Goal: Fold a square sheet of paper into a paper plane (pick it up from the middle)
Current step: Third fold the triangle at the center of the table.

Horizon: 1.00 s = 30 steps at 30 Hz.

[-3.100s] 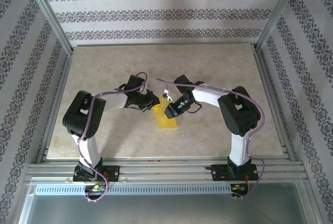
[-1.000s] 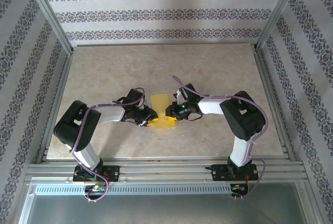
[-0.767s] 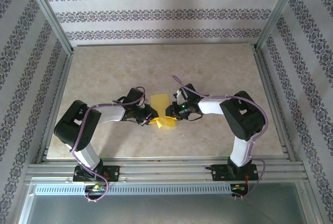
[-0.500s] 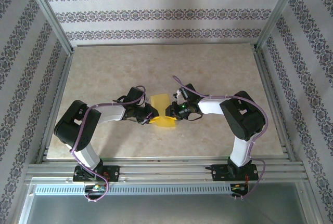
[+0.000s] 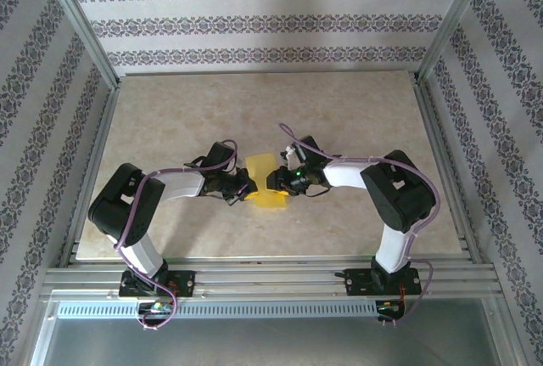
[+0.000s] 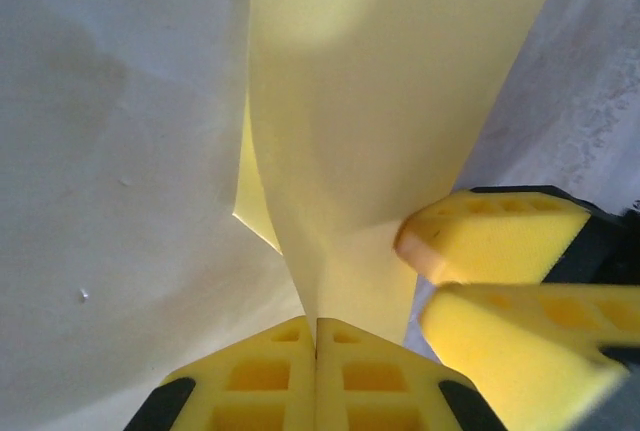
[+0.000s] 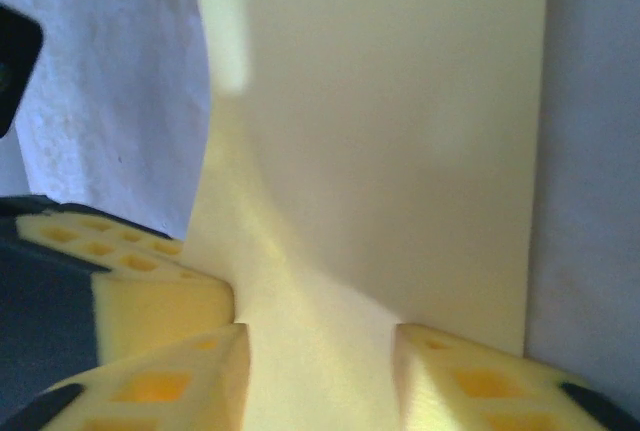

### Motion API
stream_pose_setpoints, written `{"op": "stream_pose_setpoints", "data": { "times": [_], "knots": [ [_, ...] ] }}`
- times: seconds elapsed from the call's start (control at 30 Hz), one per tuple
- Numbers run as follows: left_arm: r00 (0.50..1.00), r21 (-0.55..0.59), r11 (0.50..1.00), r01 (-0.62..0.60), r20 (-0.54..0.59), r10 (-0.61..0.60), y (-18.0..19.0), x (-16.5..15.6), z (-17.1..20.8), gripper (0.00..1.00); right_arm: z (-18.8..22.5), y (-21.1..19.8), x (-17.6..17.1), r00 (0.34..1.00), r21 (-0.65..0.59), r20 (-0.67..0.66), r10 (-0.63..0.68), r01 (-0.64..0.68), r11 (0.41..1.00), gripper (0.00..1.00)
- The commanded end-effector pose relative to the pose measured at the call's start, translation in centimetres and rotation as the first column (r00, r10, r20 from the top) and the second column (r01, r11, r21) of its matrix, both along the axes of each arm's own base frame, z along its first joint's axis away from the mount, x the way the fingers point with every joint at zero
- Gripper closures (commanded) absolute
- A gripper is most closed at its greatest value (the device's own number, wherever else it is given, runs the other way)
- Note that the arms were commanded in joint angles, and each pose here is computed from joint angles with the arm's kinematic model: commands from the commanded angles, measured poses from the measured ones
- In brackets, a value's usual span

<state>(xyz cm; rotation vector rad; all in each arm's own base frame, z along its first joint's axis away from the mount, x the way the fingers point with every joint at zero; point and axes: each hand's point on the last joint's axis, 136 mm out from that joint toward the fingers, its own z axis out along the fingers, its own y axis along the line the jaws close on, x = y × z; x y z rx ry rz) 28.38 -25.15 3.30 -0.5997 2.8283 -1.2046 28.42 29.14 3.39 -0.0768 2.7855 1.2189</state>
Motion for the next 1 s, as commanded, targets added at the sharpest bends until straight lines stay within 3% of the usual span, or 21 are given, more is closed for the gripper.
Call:
{"op": "stream_pose_setpoints", "data": {
  "times": [0.0, 0.1, 0.17, 0.3, 0.47, 0.67, 0.87, 0.97],
  "knots": [
    [0.998, 0.017, 0.999, -0.048, -0.031, 0.049, 0.4, 0.6, 0.4, 1.0, 3.2, -0.7, 1.0, 0.975, -0.025, 0.213, 0.064, -0.06, 0.998, 0.47],
    [0.995, 0.033, 0.996, -0.081, -0.063, 0.083, 0.7, 0.6, 0.5, 1.0, 5.3, -1.1, 0.8, 0.904, -0.087, 0.402, 0.146, -0.121, 0.989, 0.36],
    [0.991, 0.033, 0.994, -0.107, -0.079, 0.109, 0.8, 0.8, 0.7, 1.0, 5.5, -1.4, 0.3, 0.819, -0.19, 0.527, 0.224, -0.143, 0.971, 0.31],
    [0.984, 0.017, 0.989, -0.144, -0.102, 0.145, 0.5, 1.1, 1.2, 1.0, 5.3, -1.0, -0.7, 0.653, -0.346, 0.658, 0.376, -0.181, 0.921, 0.3],
    [0.978, 0.006, 0.986, -0.169, -0.126, 0.168, 0.3, 1.3, 1.5, 1.0, 5.1, 1.5, -3.3, 0.471, -0.356, 0.749, 0.467, -0.309, 0.882, 0.31],
    [0.975, 0.0, 0.984, -0.179, -0.13, 0.178, 0.2, 1.5, 1.7, 1.0, 3.3, 2.9, -4.9, 0.351, -0.44, 0.756, 0.552, -0.35, 0.827, 0.31],
    [0.975, -0.008, 0.984, -0.18, -0.134, 0.178, 0.1, 1.5, 1.7, 1.0, 1.8, 3.3, -4.8, 0.277, -0.518, 0.747, 0.604, -0.327, 0.791, 0.3],
    [0.975, -0.012, 0.983, -0.181, -0.135, 0.178, 0.1, 1.5, 1.6, 1.0, 1.6, 3.4, -4.2, 0.262, -0.539, 0.747, 0.611, -0.299, 0.788, 0.34]
  ]
}}
